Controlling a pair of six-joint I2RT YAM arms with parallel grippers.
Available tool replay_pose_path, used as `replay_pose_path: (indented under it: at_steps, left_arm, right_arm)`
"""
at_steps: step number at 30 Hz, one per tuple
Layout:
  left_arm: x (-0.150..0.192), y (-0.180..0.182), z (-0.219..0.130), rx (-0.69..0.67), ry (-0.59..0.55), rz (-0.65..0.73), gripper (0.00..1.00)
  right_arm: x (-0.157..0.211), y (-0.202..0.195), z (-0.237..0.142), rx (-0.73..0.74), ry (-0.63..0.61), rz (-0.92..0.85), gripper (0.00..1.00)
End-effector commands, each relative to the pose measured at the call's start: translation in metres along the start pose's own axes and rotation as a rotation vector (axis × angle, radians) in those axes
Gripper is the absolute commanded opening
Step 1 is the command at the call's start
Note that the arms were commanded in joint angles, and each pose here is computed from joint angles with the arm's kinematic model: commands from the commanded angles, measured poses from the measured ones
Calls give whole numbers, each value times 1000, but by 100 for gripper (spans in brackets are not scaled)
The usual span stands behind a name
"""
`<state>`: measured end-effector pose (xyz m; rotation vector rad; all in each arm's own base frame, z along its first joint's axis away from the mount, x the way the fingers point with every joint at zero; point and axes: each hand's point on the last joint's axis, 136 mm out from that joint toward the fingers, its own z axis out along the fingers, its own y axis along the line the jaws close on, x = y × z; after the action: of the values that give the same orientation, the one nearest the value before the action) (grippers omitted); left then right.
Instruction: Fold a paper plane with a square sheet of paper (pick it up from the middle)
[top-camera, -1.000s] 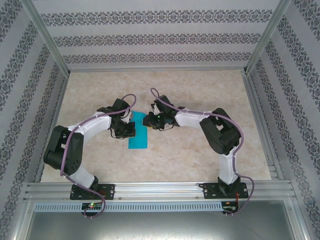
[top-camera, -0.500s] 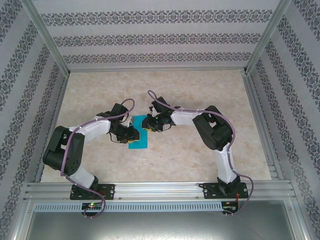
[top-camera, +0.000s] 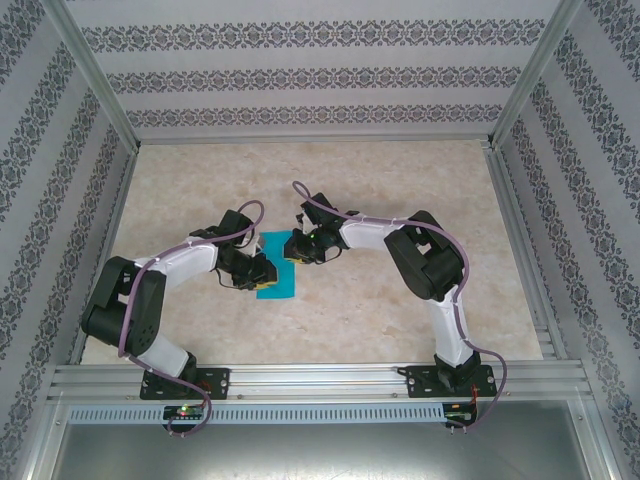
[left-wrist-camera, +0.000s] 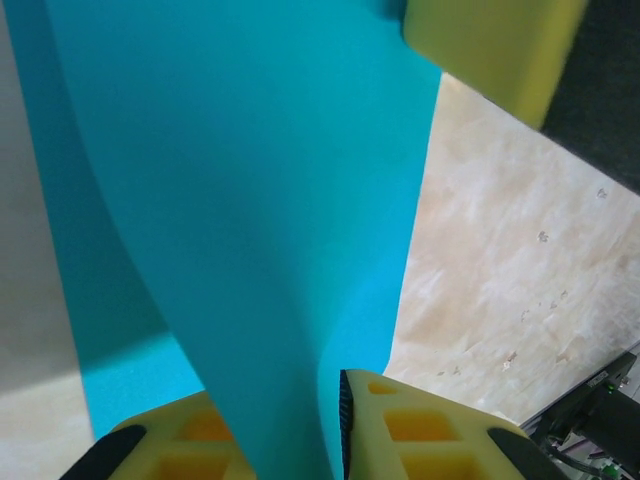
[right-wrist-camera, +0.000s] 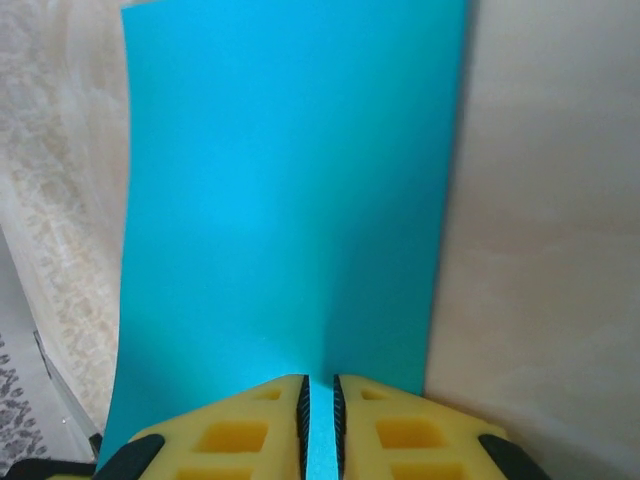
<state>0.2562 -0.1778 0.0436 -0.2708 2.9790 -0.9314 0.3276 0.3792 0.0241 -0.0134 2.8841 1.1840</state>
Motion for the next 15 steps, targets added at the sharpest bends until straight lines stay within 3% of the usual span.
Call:
replay_pose_path:
  at_steps: [1, 15]
  left_arm:
    - [-1, 14, 4, -36, 0, -48, 23]
    - [-5, -1, -1, 31, -7, -35, 24]
  right_arm:
    - [12, 32, -18, -88, -1, -112, 15]
    - [35, -8, 4, 18, 79, -37, 10]
